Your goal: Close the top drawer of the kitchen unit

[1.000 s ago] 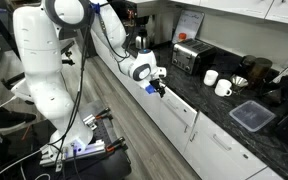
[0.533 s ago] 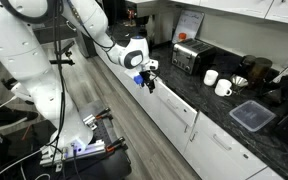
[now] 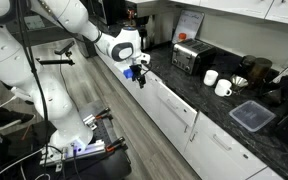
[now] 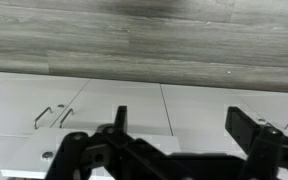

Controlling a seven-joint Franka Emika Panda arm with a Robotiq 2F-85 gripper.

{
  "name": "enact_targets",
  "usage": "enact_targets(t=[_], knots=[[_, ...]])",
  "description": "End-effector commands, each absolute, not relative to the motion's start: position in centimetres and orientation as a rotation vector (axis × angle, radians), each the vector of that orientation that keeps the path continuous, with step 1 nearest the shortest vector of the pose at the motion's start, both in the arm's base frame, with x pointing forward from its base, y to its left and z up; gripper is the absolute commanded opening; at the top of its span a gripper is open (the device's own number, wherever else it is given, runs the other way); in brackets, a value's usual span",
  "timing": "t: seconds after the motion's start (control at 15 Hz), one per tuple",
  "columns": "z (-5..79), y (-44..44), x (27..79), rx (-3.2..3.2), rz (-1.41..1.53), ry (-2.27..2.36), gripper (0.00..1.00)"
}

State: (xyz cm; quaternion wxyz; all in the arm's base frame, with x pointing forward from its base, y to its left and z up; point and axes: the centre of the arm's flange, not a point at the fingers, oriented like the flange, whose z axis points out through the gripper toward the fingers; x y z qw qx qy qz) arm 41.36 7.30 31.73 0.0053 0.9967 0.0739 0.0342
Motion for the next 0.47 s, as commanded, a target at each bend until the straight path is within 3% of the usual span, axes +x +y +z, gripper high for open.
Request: enact_targets(t=[0.0, 0.4], knots=[[31.69, 7.27, 41.29, 3.121, 0.105, 0.231, 1.00], [31.58, 7.21, 41.22, 3.121, 0.101, 0.229, 1.00]])
